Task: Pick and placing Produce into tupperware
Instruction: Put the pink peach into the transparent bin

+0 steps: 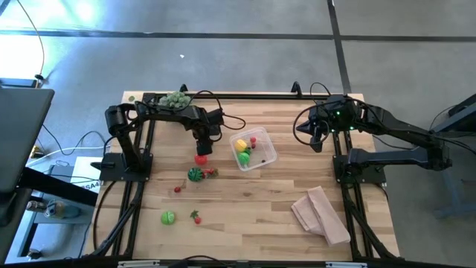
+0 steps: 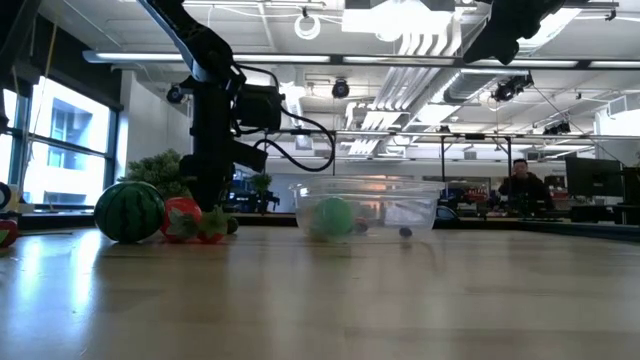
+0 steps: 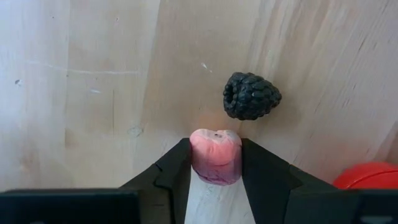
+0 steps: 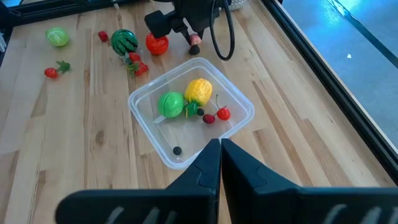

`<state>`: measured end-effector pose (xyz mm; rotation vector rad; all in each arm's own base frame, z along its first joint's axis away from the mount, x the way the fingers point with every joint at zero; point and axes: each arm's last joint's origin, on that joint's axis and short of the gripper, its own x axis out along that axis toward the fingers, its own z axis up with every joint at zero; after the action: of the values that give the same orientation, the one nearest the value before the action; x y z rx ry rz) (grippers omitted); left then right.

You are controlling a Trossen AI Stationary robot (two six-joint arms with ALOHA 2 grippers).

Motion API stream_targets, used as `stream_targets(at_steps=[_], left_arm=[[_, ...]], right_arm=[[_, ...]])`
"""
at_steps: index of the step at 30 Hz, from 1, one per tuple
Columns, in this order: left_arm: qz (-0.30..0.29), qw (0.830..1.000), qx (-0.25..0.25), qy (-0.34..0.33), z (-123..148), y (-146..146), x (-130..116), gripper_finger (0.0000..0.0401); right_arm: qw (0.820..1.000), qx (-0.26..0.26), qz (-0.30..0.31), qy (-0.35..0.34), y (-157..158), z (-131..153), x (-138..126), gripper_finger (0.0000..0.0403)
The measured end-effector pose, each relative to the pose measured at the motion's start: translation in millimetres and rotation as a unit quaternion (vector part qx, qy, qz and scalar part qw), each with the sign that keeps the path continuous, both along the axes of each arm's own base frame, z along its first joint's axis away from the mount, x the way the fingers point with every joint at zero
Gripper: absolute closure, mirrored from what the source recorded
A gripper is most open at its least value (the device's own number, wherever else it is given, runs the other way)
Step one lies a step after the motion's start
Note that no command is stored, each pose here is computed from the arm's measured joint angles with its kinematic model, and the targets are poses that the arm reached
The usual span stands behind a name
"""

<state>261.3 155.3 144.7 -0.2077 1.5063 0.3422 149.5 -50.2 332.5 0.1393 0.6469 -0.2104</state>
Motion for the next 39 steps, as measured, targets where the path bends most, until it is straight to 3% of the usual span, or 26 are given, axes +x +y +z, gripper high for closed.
stream_targets(at_steps=[17, 24, 28, 32, 39], left_arm=[[0.000, 1.000, -0.019, -0.012, 7.0, 0.3, 3.3, 0.0284], [-0.002, 0.998, 0.008, -0.062, 39.8, -0.3, 2.6, 0.0284], [-0.006, 0.991, 0.030, -0.127, 67.2, -3.5, -1.1, 0.0284], [-0.027, 0.969, 0.042, -0.242, 95.6, -5.3, 2.2, 0.0284], [-0.109, 0.899, 0.030, -0.422, 126.9, -4.8, 17.5, 0.0284]], right_arm=[[1.000, 0.000, 0.000, 0.000, 0.0, 0.0, 0.0, 0.0399], [1.000, 0.000, 0.000, 0.000, 0.0, 0.0, 0.0, 0.0399], [1.000, 0.000, 0.000, 0.000, 0.0, 0.0, 0.0, 0.0399], [1.000, 0.000, 0.000, 0.000, 0.0, 0.0, -0.1, 0.0399], [1.000, 0.000, 0.000, 0.000, 0.0, 0.0, -0.1, 0.0399]])
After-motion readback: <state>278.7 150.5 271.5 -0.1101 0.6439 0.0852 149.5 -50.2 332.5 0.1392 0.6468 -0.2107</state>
